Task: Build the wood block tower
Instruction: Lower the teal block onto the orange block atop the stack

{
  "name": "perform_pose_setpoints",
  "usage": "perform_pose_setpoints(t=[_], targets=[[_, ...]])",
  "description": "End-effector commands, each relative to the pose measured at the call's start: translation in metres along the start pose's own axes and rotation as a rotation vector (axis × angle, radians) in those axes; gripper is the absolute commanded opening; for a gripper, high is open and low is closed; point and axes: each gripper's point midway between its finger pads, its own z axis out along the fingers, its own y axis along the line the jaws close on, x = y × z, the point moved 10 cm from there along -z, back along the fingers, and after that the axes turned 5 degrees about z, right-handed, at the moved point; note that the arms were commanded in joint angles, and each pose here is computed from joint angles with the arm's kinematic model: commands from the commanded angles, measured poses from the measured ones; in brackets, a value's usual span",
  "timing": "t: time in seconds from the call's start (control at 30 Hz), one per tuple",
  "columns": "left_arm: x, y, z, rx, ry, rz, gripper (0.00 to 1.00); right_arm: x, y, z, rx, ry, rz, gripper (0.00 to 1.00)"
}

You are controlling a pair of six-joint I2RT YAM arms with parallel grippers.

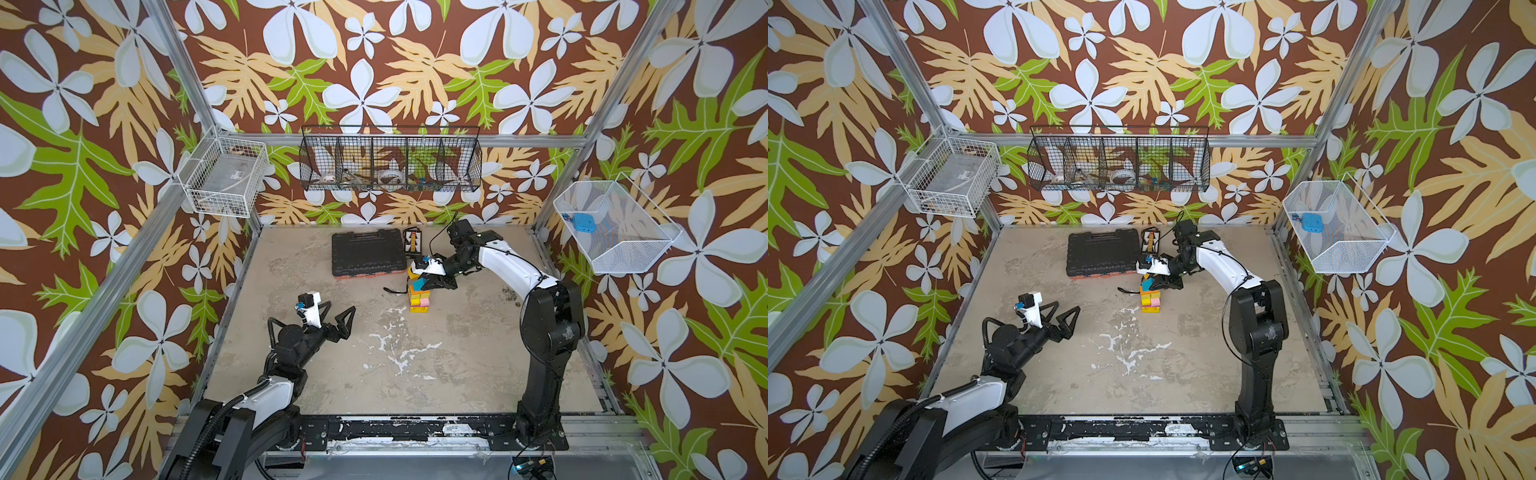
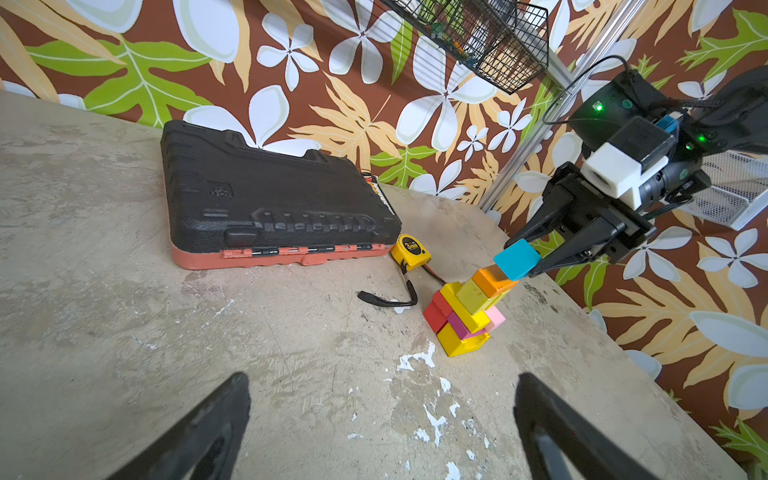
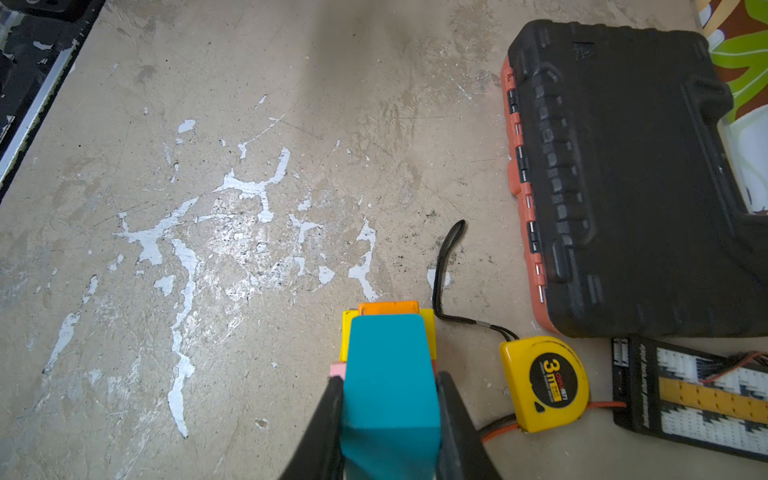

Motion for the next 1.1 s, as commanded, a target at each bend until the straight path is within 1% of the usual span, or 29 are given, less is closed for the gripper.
perform_pose_setpoints(t=[0.0, 0.13, 0.33, 0.53, 1.07], targets=[[-0.004, 0.000, 0.001, -0.001, -0.016, 0.010, 1.00, -0.001, 0.000, 0.001, -0.018, -0.030, 0.022, 0.15], [-0.004, 0.000, 0.001, -0.003, -0.015, 0.010, 1.00, -0.001, -0.001, 0.003, -0.034, -0.045, 0.025, 0.17], [-0.003, 0.000, 0.001, -0.003, -0.014, 0.009, 1.00, 0.001, -0.004, 0.005, -0.034, -0.032, 0.036, 0.18], [-0.003, 0.000, 0.002, -0.004, -0.014, 0.009, 1.00, 0.003, -0.004, 0.008, -0.045, -0.027, 0.046, 0.23], [-0.003, 0.000, 0.002, -0.003, -0.013, 0.008, 1.00, 0.005, -0.008, 0.010, -0.049, -0.012, 0.066, 0.28]])
